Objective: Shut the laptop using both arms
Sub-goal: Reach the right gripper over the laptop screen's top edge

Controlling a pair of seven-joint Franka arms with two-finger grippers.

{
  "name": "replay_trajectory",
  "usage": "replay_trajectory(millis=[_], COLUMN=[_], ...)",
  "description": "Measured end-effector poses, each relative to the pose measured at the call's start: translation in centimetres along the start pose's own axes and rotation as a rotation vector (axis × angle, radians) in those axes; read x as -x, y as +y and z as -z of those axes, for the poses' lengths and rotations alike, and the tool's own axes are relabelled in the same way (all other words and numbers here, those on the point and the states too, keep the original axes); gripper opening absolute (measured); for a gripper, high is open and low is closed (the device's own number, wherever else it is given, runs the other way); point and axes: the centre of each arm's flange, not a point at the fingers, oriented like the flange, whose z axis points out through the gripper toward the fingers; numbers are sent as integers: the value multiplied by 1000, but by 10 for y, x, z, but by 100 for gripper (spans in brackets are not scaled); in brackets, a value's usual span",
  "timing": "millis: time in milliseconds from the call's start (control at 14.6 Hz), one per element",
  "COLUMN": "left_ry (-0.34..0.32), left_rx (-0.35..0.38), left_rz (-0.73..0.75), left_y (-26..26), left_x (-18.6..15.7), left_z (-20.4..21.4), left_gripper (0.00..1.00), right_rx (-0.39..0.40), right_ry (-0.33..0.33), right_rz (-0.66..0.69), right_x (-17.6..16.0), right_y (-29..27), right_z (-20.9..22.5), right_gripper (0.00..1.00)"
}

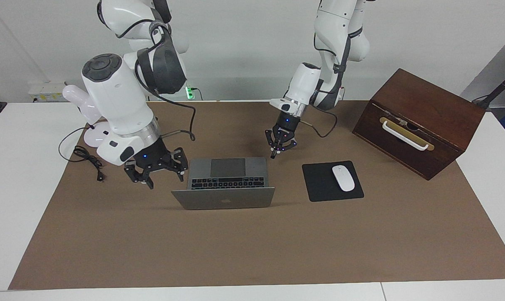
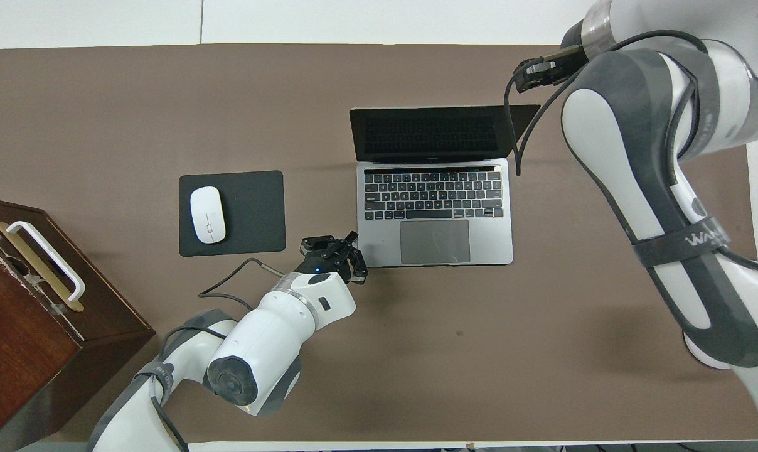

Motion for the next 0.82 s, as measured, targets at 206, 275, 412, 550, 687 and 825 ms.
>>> replay_trajectory(millis=[206, 275, 412, 550, 687, 825], left_ry=[5, 0, -9, -15, -21, -26], left_rx=[2, 5, 11, 15, 21, 24], left_rz=[-9, -14, -22, -30, -38, -45], left_y=[2, 5, 10, 14, 18, 21], left_x=[6, 9, 15, 18, 21, 23], left_z=[-14, -18, -24, -27, -29, -30], left_gripper=[1, 1, 1, 1, 1, 1], right_rx=[-15, -17, -23, -30, -38, -48], right_ry=[15, 25, 49, 71, 91, 102], right_rz=[5, 3, -2, -5, -15, -38], right_x=[-11, -15, -24, -33, -39, -42], right_y=[-3, -1, 2, 2, -4, -17], right_z=[-11, -14, -28, -41, -53, -67], right_gripper=[18, 8, 1, 1, 1, 1])
